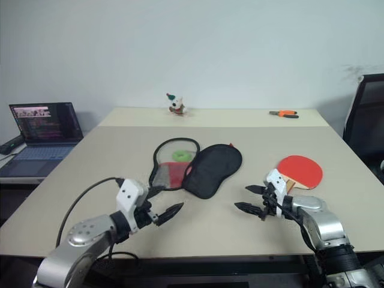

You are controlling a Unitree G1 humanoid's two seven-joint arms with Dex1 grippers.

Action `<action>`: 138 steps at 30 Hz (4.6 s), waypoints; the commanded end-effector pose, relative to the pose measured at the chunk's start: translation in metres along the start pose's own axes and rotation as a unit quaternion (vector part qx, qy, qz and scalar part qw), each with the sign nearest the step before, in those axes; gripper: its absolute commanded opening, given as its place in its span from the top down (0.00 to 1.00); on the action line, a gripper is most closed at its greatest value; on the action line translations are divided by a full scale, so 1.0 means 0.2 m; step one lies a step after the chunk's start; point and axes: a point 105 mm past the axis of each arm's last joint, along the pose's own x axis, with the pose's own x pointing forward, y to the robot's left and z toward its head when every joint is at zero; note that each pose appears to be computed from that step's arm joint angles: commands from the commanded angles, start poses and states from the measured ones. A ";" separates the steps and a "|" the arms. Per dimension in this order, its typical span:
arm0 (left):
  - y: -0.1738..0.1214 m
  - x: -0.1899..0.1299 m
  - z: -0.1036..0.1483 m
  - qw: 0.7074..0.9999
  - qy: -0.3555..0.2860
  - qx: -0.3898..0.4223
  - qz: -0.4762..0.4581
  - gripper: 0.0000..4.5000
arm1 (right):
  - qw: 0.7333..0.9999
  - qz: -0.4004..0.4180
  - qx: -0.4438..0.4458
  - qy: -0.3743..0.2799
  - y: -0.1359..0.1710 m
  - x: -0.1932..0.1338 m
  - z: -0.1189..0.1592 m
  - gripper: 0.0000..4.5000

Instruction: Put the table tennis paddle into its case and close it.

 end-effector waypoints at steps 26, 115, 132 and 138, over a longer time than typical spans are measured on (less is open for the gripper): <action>0.22 0.30 0.14 0.988 -0.043 0.089 -0.121 0.00 | 0.997 -0.057 -0.037 -0.048 0.09 -0.17 0.19 0.01; 0.32 -0.02 0.17 0.995 -0.029 0.016 -0.092 0.00 | 0.970 -0.131 0.184 0.090 -0.09 0.34 0.06 0.99; 0.26 0.05 0.19 0.991 -0.032 0.022 -0.132 0.00 | 0.956 -0.186 0.194 0.116 -0.20 0.13 0.00 0.78; 0.25 0.07 0.20 0.989 -0.035 0.024 -0.140 0.00 | 0.959 -0.206 0.155 0.120 -0.23 0.07 0.03 0.33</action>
